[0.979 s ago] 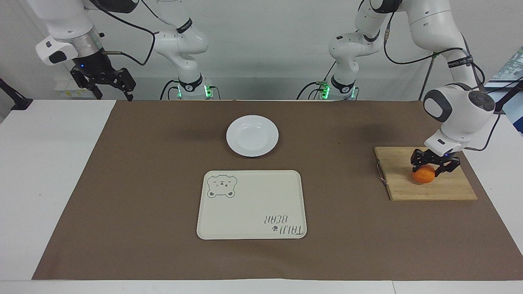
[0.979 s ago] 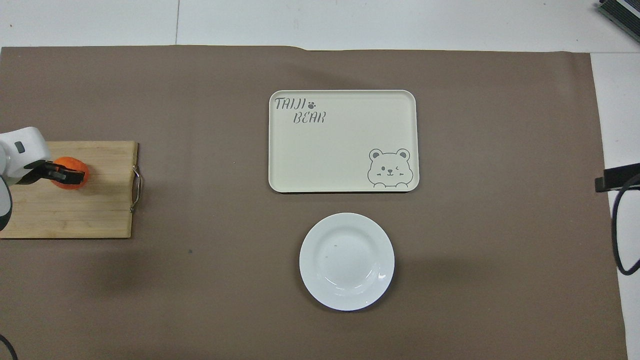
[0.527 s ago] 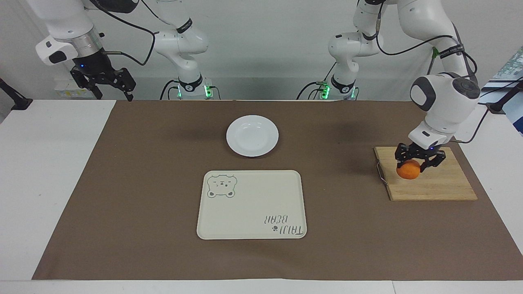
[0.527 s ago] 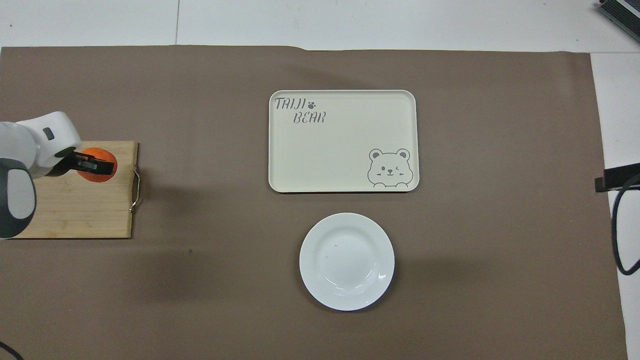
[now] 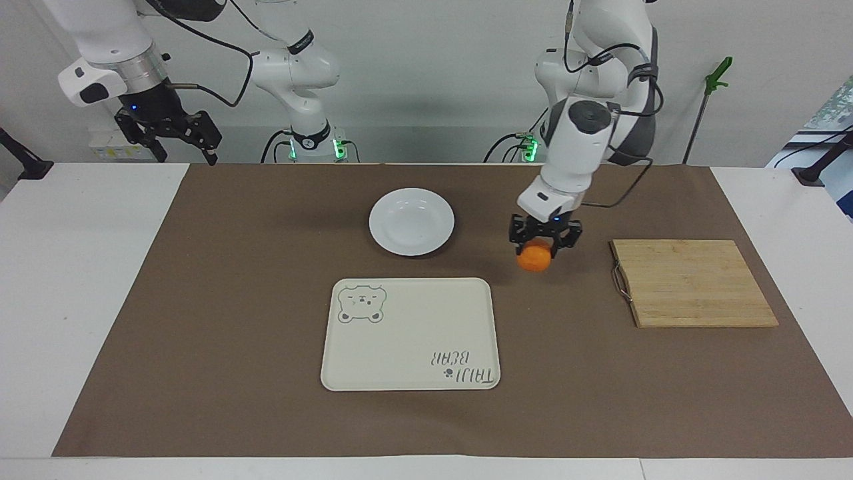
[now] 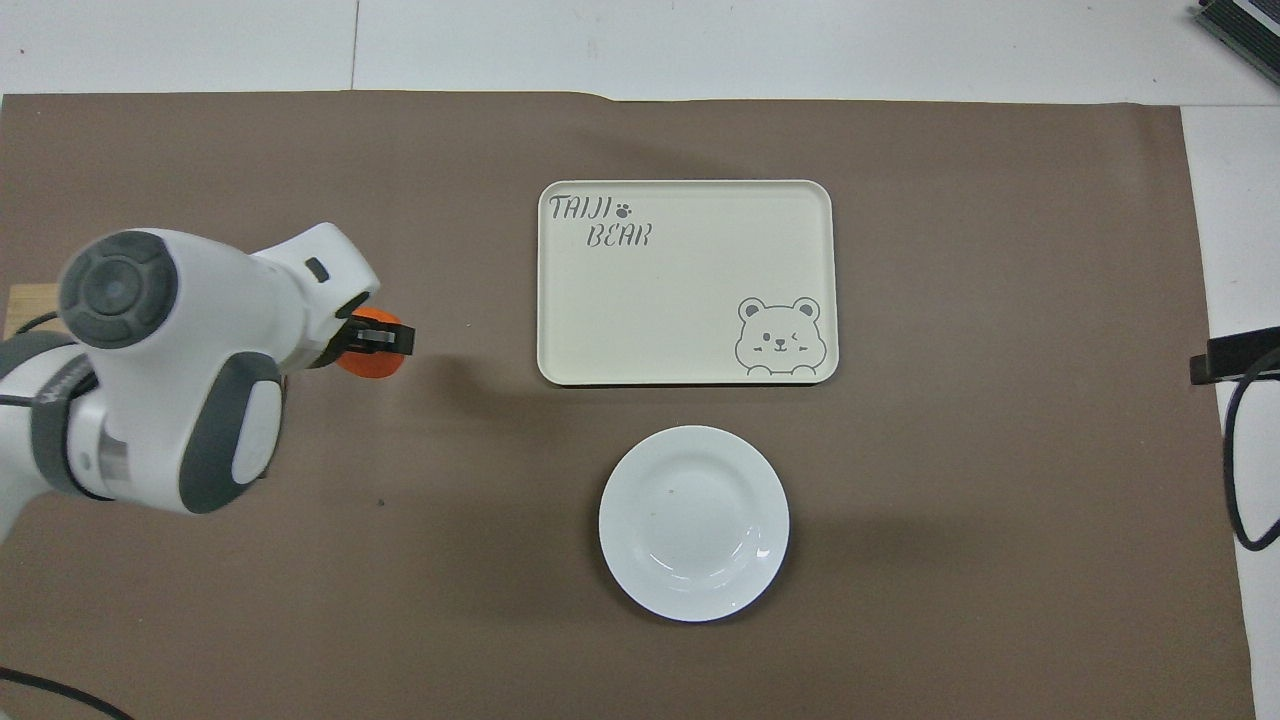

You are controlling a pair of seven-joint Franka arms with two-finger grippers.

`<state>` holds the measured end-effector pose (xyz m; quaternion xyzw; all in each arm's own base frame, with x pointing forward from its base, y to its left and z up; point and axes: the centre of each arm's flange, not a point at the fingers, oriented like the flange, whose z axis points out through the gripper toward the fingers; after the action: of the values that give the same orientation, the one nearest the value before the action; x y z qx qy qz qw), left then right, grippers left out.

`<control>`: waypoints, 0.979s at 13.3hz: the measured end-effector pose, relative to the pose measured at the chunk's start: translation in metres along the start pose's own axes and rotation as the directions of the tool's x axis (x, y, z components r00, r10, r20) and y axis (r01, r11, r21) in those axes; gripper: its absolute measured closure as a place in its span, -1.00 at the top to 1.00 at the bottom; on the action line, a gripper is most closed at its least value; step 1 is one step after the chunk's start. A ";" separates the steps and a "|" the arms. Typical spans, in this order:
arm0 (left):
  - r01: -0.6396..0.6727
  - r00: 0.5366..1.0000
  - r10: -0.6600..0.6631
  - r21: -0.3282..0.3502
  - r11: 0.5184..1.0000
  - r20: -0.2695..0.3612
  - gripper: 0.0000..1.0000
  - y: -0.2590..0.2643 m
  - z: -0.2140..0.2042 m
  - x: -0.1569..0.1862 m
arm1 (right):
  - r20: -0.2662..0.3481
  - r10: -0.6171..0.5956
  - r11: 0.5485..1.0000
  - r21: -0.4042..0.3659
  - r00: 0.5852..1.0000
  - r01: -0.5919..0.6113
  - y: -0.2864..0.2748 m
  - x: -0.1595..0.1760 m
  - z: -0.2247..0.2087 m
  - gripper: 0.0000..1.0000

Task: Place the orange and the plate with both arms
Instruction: 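Carry the orange with the left gripper over the white plate and release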

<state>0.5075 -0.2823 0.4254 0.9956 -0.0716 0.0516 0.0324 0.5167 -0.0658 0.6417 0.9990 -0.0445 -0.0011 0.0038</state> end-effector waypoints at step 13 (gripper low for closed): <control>0.035 0.999 -0.037 -0.160 0.986 -0.006 0.67 0.191 0.047 -0.090 | 0.000 0.000 1.000 0.000 1.000 0.000 0.000 0.000 0.000 1.00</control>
<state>0.3955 -0.4618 0.3803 0.9906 -0.0573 0.0495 0.1135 0.5167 -0.0658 0.6417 0.9990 -0.0445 -0.0011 0.0038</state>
